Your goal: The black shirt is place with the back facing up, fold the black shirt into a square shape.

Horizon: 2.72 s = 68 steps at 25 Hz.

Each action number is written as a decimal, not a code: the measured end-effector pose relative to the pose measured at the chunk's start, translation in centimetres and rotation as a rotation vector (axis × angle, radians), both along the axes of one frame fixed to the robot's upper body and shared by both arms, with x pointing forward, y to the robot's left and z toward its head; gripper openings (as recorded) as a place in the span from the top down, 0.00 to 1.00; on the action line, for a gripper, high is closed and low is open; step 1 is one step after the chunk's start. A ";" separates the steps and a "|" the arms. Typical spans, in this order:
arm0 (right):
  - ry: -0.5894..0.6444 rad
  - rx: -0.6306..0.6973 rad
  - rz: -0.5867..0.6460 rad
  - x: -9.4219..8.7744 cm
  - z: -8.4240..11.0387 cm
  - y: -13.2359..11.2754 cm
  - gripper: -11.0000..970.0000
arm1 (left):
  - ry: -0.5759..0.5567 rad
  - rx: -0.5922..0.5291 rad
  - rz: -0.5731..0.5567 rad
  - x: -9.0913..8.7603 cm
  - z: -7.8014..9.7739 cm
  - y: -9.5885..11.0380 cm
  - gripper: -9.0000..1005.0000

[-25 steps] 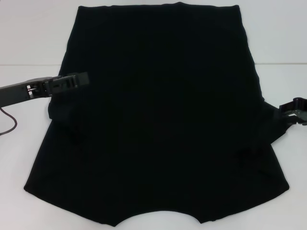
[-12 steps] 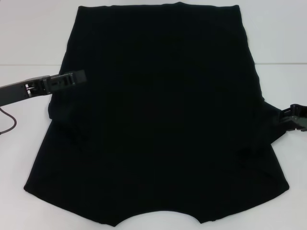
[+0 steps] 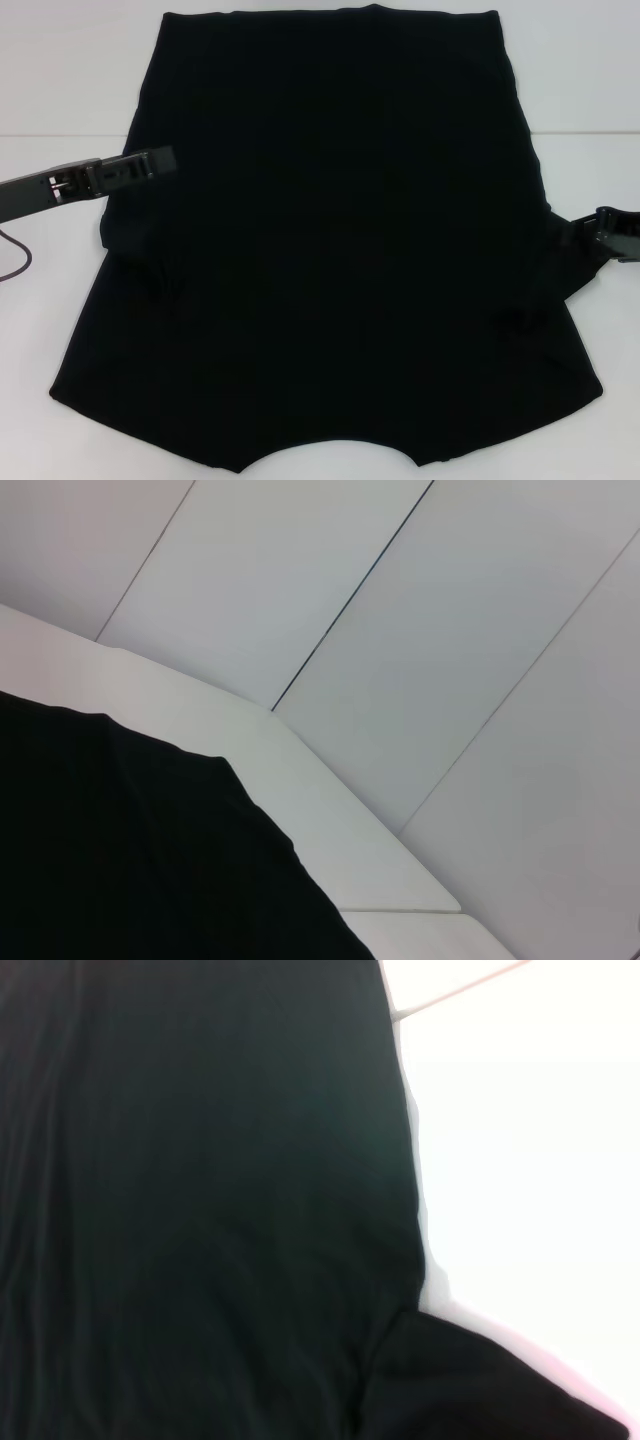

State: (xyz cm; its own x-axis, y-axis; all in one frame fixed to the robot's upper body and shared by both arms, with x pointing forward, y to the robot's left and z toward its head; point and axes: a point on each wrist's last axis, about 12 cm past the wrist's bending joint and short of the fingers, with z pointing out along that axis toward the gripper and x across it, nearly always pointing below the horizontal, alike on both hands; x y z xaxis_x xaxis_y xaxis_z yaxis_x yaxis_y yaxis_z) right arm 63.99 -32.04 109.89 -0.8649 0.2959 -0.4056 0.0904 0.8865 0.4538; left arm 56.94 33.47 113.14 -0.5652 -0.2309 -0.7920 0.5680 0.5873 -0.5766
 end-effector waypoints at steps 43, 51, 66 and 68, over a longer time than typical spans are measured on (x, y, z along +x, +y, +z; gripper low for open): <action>-0.073 0.070 0.032 1.5 0.6 2.9 0.95 | -0.010 -0.014 0.026 -0.5 -0.2 0.6 0.51; -0.078 0.080 0.050 1.8 0.7 4.1 0.95 | -0.006 -0.026 0.030 -0.6 -0.4 0.6 0.51; -0.057 0.051 0.079 1.6 0.4 4.5 0.84 | -0.003 -0.044 0.042 -0.9 -0.6 0.9 0.51; -0.061 0.052 0.074 1.7 0.4 4.4 0.77 | -0.002 -0.044 0.042 -1.0 -0.7 0.9 0.51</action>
